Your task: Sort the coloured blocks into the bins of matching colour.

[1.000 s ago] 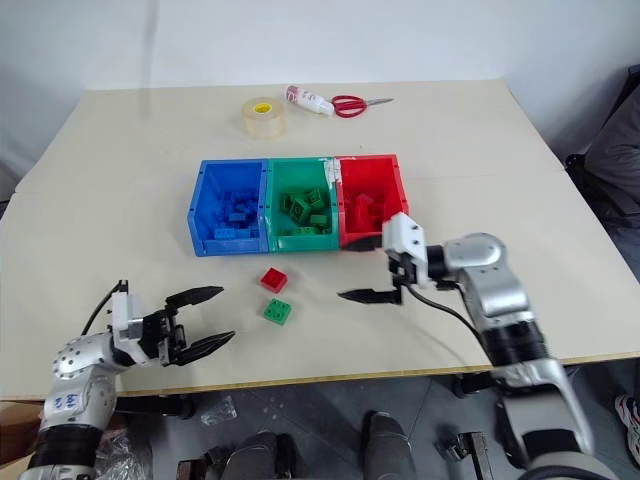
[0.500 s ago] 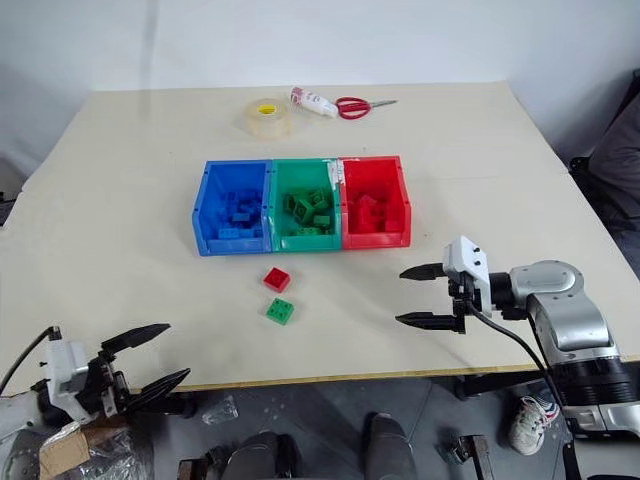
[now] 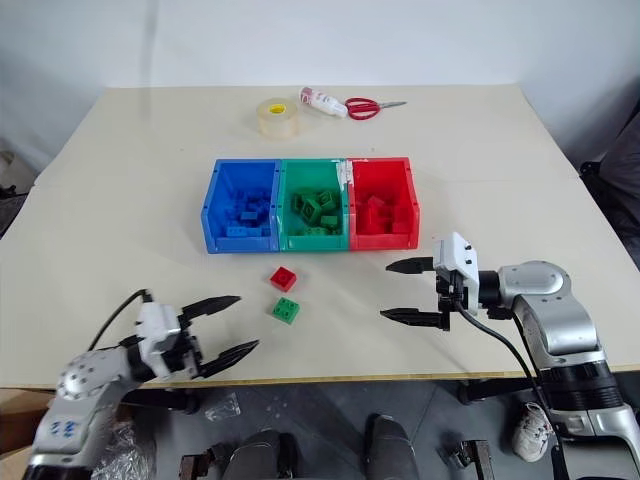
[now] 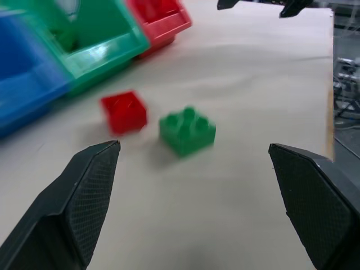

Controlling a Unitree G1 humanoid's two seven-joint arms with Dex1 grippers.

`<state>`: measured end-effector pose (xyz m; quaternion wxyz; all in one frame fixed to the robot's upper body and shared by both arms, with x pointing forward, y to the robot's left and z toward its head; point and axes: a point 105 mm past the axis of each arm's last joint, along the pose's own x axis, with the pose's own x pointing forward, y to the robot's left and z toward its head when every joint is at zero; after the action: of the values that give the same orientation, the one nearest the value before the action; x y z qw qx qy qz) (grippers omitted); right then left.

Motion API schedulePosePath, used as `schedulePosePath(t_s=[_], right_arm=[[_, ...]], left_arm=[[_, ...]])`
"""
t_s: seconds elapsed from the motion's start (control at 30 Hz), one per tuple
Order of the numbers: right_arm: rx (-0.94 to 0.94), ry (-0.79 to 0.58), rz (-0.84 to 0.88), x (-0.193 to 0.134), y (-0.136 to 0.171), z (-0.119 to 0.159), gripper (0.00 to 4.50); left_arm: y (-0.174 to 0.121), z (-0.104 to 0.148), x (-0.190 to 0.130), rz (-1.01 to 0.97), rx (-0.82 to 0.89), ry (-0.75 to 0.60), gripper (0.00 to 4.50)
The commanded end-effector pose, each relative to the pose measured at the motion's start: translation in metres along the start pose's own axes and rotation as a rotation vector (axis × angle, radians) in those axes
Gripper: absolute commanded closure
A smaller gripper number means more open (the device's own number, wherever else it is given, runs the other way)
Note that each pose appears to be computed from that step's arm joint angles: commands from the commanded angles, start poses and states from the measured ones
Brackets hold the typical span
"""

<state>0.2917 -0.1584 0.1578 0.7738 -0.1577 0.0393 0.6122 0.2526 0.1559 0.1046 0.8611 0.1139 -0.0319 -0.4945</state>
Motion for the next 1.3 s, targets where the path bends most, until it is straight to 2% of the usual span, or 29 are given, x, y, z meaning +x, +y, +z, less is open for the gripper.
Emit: schedulePosePath(t_s=[0.03,0.33,0.43,0.63,0.8,0.9,1.13,1.3], right_arm=[[-0.044,-0.045,-0.018,-0.009,0.003,0.017,0.06],[-0.037,-0.033,-0.104,-0.019,0.012,0.015,0.06],[-0.038,-0.030,-0.135,-0.022,0.013,0.015,0.00],[-0.037,-0.026,-0.169,-0.027,0.016,0.014,0.00],[-0.040,-0.023,-0.201,-0.031,0.017,0.015,0.00],[-0.043,-0.023,-0.221,-0.034,0.017,0.015,0.00],[-0.043,-0.035,-0.267,-0.035,0.021,0.015,0.00],[-0.040,-0.043,-0.297,-0.034,0.024,0.014,0.00]], left_arm=[[0.001,-0.007,0.012,-0.010,0.019,0.030,0.00],[0.004,-0.024,0.048,-0.067,0.039,0.087,0.00],[0.005,-0.026,0.056,-0.083,0.047,0.100,0.61],[0.005,-0.021,0.065,-0.123,0.055,0.081,2.38],[0.013,-0.008,0.073,-0.123,0.085,0.041,2.40],[0.021,0.015,0.084,-0.119,0.122,-0.030,2.40],[0.074,0.065,0.122,0.042,0.154,-0.112,2.40],[0.102,0.086,0.153,0.086,0.162,-0.129,2.40]])
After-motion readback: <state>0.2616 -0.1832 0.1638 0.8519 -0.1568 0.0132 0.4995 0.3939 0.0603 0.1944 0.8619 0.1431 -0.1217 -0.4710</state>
